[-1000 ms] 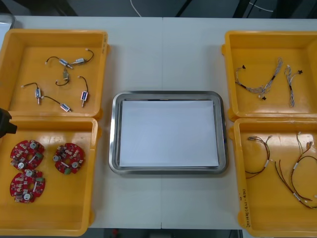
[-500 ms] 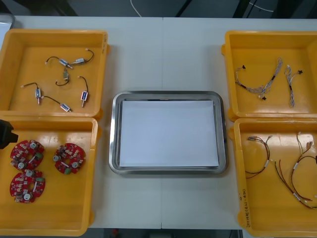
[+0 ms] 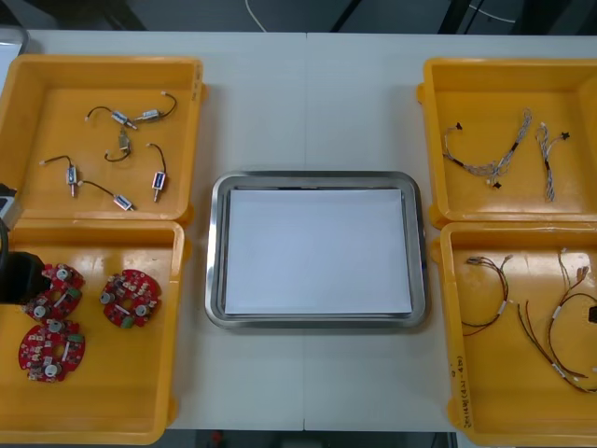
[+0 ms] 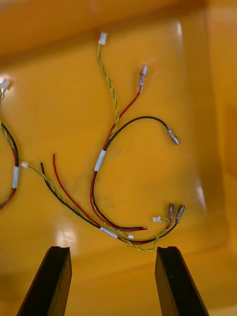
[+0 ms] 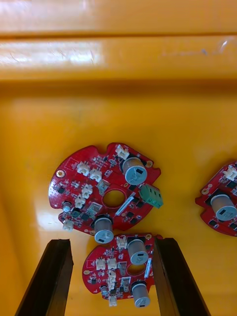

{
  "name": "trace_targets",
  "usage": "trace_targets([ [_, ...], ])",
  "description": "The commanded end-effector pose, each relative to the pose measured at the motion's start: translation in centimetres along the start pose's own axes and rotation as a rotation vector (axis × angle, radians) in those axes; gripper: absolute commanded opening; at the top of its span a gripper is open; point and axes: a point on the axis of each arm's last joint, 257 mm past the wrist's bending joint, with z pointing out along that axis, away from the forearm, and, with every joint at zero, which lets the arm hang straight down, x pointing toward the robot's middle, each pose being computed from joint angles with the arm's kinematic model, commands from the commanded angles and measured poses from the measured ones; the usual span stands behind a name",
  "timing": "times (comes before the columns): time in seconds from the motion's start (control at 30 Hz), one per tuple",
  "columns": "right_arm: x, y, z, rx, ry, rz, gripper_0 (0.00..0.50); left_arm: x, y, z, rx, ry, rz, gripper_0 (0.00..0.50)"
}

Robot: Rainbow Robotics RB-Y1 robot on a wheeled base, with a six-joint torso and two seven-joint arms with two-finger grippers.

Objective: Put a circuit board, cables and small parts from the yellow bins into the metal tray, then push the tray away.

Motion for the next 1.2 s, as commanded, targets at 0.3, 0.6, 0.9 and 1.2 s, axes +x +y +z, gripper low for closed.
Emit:
trace_targets([
  [0.3,-0.7,1.6,2.1,-0.015,-0.044,0.044,0.491,3.1,0.0,2.5,-0.059,0.041,-0.024,0.475],
  [0.6,-1.0,1.8,3.8,-0.037,-0.043,0.072,0.489,4.0,-0.2,3.4,-0.068,0.065,-0.039,0.476],
  [0.9,-0.7,2.2,6.3,-0.059,-0.024,0.097,0.491,4.4,0.0,3.7,-0.089,0.073,-0.045,0.475],
  [1.2,-0.4,2.4,7.0,-0.064,-0.013,0.098,0.491,4.2,0.6,4.6,-0.090,0.062,-0.069,0.475],
])
